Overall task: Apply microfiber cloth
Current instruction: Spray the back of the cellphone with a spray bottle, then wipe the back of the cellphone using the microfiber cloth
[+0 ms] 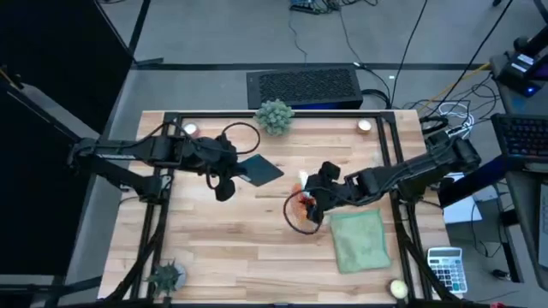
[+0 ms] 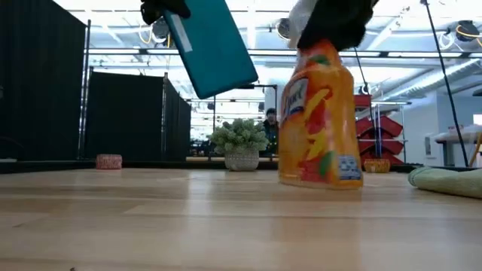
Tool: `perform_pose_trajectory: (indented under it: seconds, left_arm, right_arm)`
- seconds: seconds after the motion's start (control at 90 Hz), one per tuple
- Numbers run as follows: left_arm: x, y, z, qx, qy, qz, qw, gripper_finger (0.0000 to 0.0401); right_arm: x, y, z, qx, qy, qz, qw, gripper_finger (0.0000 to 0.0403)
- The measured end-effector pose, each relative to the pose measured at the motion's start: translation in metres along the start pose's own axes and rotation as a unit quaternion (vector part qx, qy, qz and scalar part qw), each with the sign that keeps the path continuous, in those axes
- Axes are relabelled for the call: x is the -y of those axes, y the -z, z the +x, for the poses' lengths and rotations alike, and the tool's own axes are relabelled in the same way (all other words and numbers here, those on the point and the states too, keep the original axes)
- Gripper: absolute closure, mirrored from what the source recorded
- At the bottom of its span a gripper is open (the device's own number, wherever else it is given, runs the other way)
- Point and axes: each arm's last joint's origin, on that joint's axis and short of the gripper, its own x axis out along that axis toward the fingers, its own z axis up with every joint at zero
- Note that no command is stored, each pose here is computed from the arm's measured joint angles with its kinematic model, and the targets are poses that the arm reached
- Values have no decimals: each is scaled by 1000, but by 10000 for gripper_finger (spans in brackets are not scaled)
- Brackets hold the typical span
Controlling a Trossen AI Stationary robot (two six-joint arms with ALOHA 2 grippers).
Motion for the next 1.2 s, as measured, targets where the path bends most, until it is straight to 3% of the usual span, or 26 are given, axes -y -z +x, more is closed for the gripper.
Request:
perform_pose_trajectory:
  seconds: [0.156, 0.3, 0.433, 0.522, 0.7, 0.856, 0.989, 1.089, 1.2]
  left_arm:
    - [0, 0, 0, 2, 1, 0, 1000, 395]
    - [0, 0, 0, 1, 1, -1, 1000, 395]
    - [0, 0, 0, 0, 1, -1, 1000, 395]
    - [0, 3, 0, -13, 0, -1, 1000, 395]
    - [7, 28, -1, -121, -8, -32, 992, 395]
    - [36, 58, 10, -173, 49, -87, 980, 395]
    - [65, 79, 26, -140, 127, -125, 974, 395]
    - [81, 90, 38, -75, 180, -158, 968, 395]
    - [86, 106, 47, -34, 173, -195, 965, 395]
  right_arm:
    - [7, -5, -14, 25, 5, 68, 997, 81]
    - [14, -5, -29, 14, -26, 77, 997, 81]
    - [22, 7, -47, -83, -107, 29, 990, 81]
    - [24, 22, -61, -159, -126, 13, 979, 81]
    - [12, 64, -74, -254, -85, 26, 963, 81]
    - [-12, 111, -68, -280, -84, 47, 955, 81]
    - [-24, 143, -59, -295, -72, 65, 951, 81]
    - [-25, 159, -53, -308, -40, 65, 948, 81]
    - [-22, 176, -40, -320, 4, 68, 945, 86]
